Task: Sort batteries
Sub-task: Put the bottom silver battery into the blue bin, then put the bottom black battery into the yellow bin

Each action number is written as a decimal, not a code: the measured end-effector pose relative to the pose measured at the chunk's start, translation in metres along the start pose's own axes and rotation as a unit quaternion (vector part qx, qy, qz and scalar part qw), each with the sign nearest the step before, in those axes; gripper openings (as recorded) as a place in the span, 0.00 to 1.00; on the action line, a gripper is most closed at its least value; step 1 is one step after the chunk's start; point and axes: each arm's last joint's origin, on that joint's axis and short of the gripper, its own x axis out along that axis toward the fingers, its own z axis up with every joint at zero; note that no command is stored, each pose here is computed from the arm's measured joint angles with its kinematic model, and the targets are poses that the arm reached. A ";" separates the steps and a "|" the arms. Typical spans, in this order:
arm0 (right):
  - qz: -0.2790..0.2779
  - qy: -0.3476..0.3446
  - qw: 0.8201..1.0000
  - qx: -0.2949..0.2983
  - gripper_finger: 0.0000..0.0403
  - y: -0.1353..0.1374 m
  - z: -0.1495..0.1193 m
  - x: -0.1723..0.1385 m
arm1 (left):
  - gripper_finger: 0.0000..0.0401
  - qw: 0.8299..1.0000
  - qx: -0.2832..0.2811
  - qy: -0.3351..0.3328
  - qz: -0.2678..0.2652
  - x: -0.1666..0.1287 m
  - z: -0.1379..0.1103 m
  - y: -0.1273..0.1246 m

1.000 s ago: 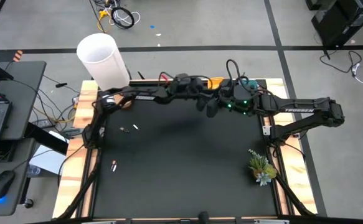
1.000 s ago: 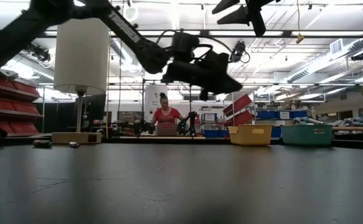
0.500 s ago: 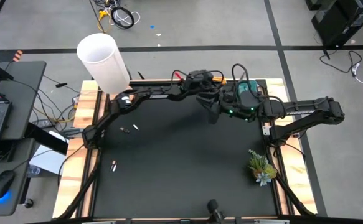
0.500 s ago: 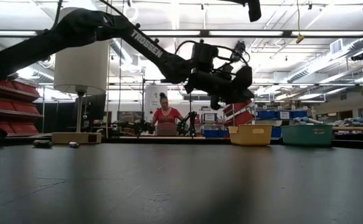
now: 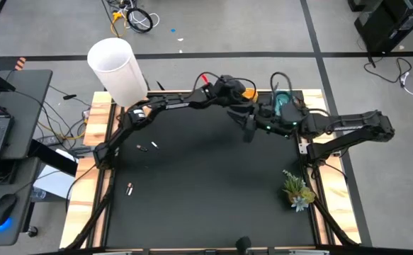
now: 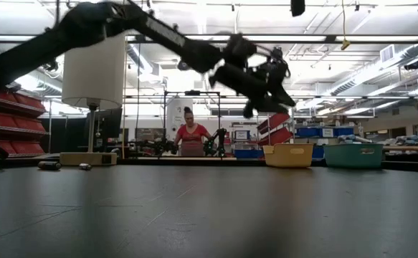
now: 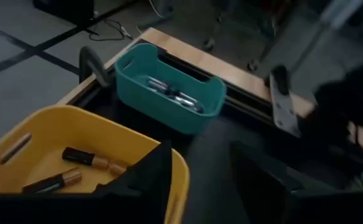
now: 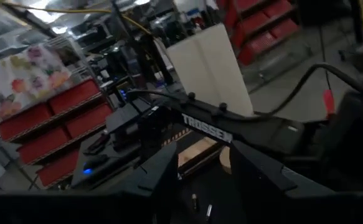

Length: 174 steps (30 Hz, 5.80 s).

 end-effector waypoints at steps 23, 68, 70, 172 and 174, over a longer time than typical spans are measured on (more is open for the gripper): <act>0.274 -0.036 0.961 -0.027 0.38 0.018 0.030 -0.021 | 0.19 0.993 0.084 0.073 0.047 -0.183 -0.063 -0.161; 0.320 0.124 0.937 -0.065 0.38 0.042 -0.051 0.026 | 0.48 0.745 -0.238 0.555 0.284 -0.348 -0.245 -0.188; 0.319 0.124 0.937 -0.065 0.38 0.042 -0.051 0.026 | 0.48 0.740 -0.242 0.554 0.296 -0.348 -0.252 -0.183; 0.215 0.221 0.947 -0.091 0.37 -0.010 -0.054 0.043 | 0.03 0.860 -0.152 0.397 0.284 -0.340 -0.253 -0.217; 0.209 0.219 0.949 -0.091 0.37 -0.013 -0.053 0.045 | 0.03 0.852 -0.154 0.399 0.302 -0.341 -0.241 -0.218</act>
